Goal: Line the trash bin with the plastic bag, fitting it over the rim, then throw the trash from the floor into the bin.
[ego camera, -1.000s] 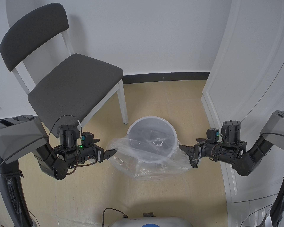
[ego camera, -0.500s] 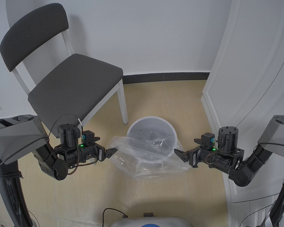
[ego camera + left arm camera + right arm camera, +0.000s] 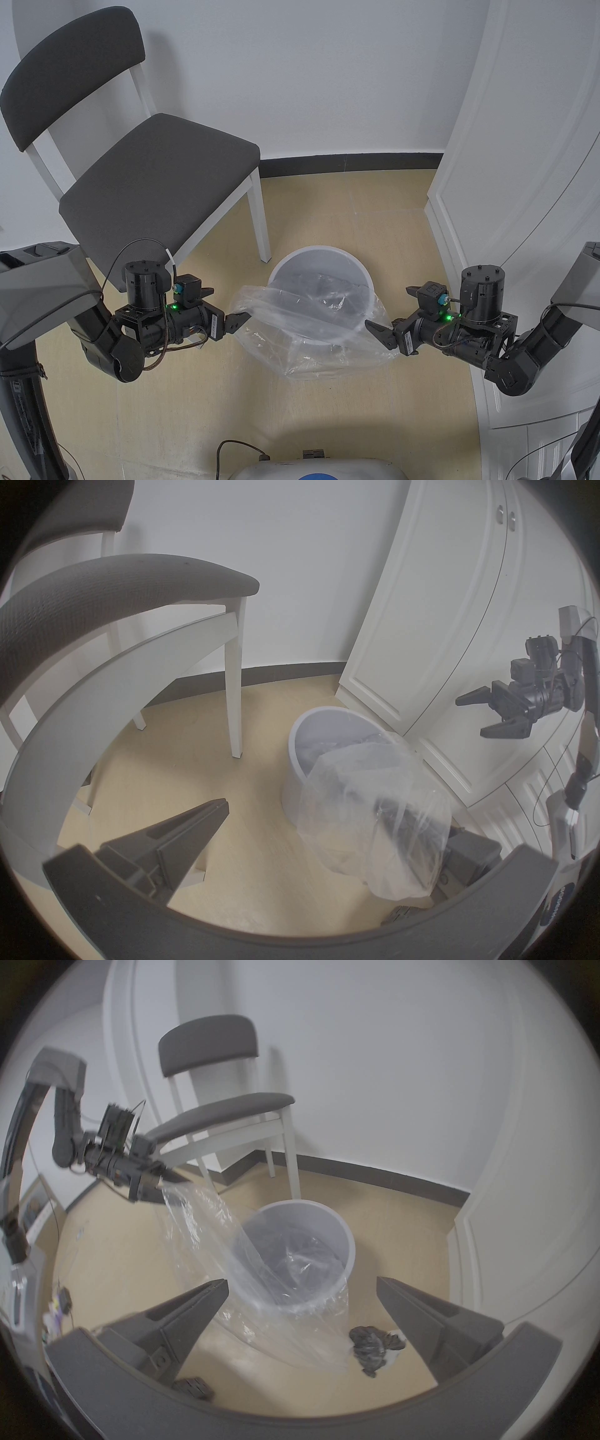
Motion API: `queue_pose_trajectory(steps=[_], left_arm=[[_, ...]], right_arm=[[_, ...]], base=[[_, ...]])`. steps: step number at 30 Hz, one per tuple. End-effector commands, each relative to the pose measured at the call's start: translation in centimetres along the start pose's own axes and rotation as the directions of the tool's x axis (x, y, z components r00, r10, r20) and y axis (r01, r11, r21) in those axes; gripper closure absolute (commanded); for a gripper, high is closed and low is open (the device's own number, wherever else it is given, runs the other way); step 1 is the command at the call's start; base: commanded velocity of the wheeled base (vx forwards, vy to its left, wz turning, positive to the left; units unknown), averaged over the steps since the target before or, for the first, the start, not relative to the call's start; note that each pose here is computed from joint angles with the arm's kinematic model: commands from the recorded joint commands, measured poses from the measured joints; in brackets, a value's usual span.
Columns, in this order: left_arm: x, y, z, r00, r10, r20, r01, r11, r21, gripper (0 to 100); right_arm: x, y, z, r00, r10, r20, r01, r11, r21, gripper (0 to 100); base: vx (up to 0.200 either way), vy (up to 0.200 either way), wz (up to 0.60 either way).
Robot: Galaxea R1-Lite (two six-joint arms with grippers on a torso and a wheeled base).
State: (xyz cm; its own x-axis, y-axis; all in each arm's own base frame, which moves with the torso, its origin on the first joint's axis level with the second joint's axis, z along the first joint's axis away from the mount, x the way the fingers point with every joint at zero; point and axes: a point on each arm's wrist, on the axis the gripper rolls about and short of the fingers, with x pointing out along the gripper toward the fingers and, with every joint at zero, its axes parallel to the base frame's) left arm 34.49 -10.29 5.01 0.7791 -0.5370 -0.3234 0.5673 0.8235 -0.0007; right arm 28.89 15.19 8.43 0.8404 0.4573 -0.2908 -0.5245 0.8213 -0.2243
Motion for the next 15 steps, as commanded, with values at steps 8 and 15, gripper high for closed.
queue_pose_trajectory(steps=[8,15], left_arm=[[-0.1,-0.6,0.4,1.000,-0.016,0.009,0.016,1.000,-0.006,0],[0.2,-0.6,0.1,0.999,-0.013,0.038,0.015,0.999,-0.045,0]], right_arm=[[-1.0,-1.0,0.9,0.999,-0.031,-0.025,0.023,0.960,-0.279,0],[-0.6,-1.3,1.7,0.999,-0.039,0.000,0.036,0.913,-0.406,0]], base=[[0.000,0.000,0.00],[0.000,0.000,0.00]])
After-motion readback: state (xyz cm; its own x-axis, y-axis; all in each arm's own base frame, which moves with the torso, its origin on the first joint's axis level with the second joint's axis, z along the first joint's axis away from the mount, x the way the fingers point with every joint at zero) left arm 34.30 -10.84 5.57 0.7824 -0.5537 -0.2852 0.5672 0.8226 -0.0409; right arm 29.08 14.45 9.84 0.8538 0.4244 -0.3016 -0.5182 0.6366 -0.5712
